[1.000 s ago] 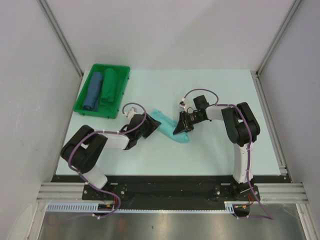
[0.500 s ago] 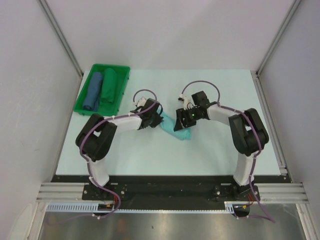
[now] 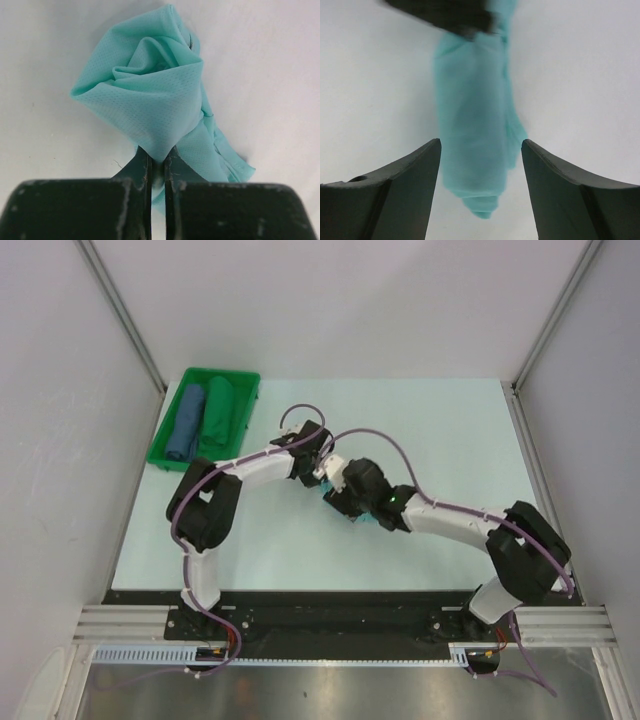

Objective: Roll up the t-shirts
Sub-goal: Roll the T-shirt to the center of the board.

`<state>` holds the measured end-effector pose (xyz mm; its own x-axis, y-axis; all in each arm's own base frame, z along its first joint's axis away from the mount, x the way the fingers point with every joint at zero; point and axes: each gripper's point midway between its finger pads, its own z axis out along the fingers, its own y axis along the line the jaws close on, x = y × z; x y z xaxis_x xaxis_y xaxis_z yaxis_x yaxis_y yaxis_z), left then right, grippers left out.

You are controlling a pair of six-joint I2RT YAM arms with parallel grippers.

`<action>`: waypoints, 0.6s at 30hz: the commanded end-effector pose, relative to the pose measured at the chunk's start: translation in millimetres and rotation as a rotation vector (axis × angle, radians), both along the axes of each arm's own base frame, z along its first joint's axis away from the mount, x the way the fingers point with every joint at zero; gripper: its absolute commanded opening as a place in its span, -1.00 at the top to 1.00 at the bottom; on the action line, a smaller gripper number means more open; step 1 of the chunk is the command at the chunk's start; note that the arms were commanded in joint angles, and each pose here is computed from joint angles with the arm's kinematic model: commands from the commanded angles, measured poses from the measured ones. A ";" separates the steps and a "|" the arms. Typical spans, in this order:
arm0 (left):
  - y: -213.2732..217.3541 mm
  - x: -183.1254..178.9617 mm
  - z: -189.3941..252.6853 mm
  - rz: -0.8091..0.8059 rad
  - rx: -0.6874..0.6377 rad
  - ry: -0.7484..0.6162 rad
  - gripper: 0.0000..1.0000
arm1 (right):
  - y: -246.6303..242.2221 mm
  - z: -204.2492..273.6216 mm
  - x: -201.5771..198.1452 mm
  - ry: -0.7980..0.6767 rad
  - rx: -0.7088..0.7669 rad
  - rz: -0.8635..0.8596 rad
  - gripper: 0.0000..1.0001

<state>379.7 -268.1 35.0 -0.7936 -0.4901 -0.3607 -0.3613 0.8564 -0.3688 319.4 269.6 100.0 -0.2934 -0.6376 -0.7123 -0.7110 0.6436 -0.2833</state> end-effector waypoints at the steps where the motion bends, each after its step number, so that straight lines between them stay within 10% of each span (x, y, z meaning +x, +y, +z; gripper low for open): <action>1: 18.6 -27.8 -24.5 -0.084 0.105 0.132 0.99 | 12.7 4.3 -15.8 -0.179 -0.127 0.042 -0.43; 18: 24.5 -21.6 -30.6 -0.104 0.093 0.143 0.99 | -2.8 -72.6 -3.6 -0.158 -0.370 0.067 -0.44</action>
